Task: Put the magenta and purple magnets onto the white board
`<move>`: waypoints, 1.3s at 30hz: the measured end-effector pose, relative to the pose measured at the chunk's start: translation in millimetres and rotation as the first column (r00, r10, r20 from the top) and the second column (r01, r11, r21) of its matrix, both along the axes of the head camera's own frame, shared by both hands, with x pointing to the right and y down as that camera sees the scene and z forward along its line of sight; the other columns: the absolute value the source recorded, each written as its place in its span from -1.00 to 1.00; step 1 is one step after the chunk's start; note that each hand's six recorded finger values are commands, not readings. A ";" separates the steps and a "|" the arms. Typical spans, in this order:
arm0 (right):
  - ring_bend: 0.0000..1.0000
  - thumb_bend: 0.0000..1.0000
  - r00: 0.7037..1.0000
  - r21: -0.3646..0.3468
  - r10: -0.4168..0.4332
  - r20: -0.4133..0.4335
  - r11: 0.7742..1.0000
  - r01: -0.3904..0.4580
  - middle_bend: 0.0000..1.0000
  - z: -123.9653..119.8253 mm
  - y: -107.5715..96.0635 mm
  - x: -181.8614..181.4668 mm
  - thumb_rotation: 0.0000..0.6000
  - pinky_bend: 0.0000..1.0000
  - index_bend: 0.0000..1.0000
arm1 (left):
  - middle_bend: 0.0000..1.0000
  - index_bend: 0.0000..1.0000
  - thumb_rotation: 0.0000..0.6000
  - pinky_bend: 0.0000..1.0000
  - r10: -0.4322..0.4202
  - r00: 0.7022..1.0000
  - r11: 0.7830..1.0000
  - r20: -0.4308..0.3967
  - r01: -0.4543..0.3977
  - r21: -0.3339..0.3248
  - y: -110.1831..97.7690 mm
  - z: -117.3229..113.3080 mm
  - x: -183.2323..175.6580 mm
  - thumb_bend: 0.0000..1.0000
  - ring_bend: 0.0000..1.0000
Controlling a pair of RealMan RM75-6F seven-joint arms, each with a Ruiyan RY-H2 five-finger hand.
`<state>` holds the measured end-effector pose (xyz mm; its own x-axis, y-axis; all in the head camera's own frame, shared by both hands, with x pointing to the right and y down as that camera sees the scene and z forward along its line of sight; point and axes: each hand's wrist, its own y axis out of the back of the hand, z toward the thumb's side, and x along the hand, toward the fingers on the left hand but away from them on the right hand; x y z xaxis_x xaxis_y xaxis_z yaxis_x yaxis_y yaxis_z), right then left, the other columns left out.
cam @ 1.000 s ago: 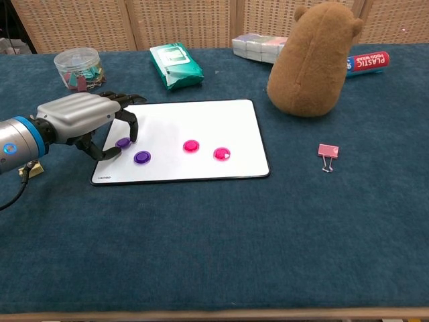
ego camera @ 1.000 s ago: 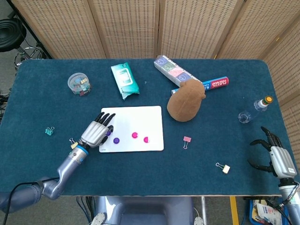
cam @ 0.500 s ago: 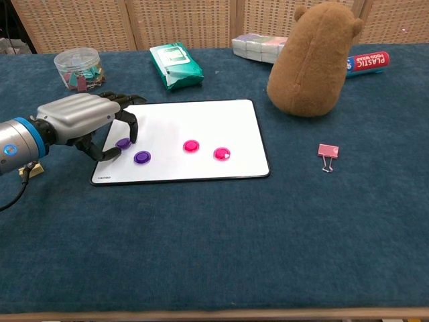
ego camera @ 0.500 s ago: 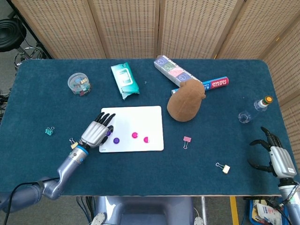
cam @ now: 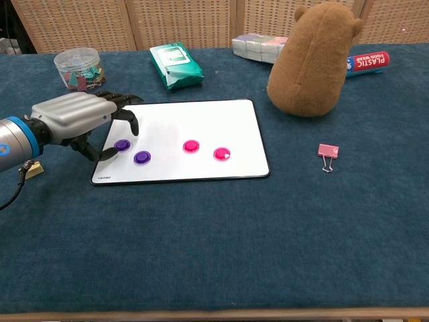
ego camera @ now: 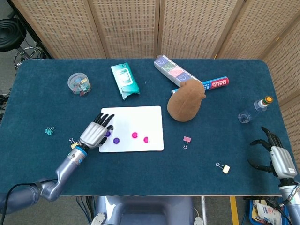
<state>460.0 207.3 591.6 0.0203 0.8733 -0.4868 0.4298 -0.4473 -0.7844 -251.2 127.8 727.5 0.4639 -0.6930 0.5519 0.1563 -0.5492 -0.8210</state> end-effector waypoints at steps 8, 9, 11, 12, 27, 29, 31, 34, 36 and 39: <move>-1.00 -0.54 1.000 0.001 -0.002 0.001 1.000 0.002 -1.00 -0.3 -0.1 -0.7 1.00 -1.00 -0.25 | -1.00 -0.47 1.00 -1.00 -0.023 1.000 1.000 -0.010 0.023 0.004 -3.7 -5.3 -4.0 -0.16 -1.00; -1.00 -0.54 1.000 0.002 -0.003 0.001 1.000 0.003 -1.00 -0.4 -0.1 -0.8 1.00 -1.00 -0.25 | -1.00 -0.52 1.00 -1.00 -0.028 0.999 1.000 -0.015 0.028 0.005 -4.7 -6.8 -5.0 -0.17 -1.00; -1.00 -0.54 1.000 0.003 -0.004 0.001 1.000 0.004 -1.00 -0.7 -0.1 -1.1 1.00 -1.00 -0.25 | -1.00 -0.67 1.00 -1.00 -0.041 0.999 0.999 -0.028 0.042 0.008 -7.0 -11.0 -7.9 -0.22 -1.00; -1.00 -0.54 1.000 0.004 -0.005 0.001 1.000 0.005 -1.00 -0.9 -0.1 -1.3 1.00 -1.00 -0.25 | -1.00 -0.78 1.00 -1.00 -0.049 0.998 0.999 -0.035 0.049 0.009 -8.1 -13.3 -9.6 -0.25 -1.00; -1.00 -1.00 0.999 0.062 -0.044 0.002 0.997 0.044 -1.00 -14.2 -0.8 -8.8 1.00 -1.00 -0.81 | -1.00 -1.00 1.00 -1.00 -0.323 0.935 0.942 -0.148 0.333 0.049 3.3 -93.6 -128.6 -0.63 -1.00; -1.00 -1.00 0.998 0.078 -0.057 -0.002 0.995 0.057 -1.00 -17.2 0.1 -10.7 1.00 -1.00 -0.91 | -1.00 -1.00 1.00 -1.00 -0.385 0.908 0.916 -0.163 0.397 0.047 15.6 -108.4 -153.6 -0.64 -1.00; -1.00 -1.00 0.998 0.087 -0.068 -0.011 0.994 0.068 -1.00 -19.0 1.4 -11.8 1.00 -1.00 -0.93 | -1.00 -1.00 1.00 -1.00 -0.434 0.884 0.894 -0.171 0.447 0.042 27.2 -119.7 -172.6 -0.65 -1.00; -1.00 -1.00 0.997 0.099 -0.076 -0.023 0.992 0.078 -1.00 -20.9 2.1 -12.4 1.00 -1.00 -0.94 | -1.00 -1.00 1.00 -1.00 -0.504 0.844 0.855 -0.181 0.517 0.029 45.4 -136.0 -197.6 -0.68 -1.00; -1.00 -1.00 0.996 0.104 -0.080 -0.028 0.991 0.082 -1.00 -21.7 2.4 -12.8 1.00 -1.00 -0.94 | -1.00 -1.00 1.00 -1.00 -0.544 0.818 0.831 -0.190 0.557 0.020 56.3 -144.3 -209.0 -0.68 -1.00; -1.00 -1.00 0.996 0.109 -0.083 -0.032 0.990 0.086 -1.00 -22.8 2.9 -13.3 1.00 -1.00 -0.94 | -1.00 -1.00 1.00 -1.00 -0.581 0.794 0.806 -0.181 0.592 0.009 69.1 -154.3 -221.7 -0.68 -1.00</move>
<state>446.8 210.2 568.8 0.0840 0.9173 -0.3892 0.3718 -0.3913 -0.8418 -472.8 197.0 573.2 0.0358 -0.8909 0.4529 -0.3165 -0.4400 -0.8404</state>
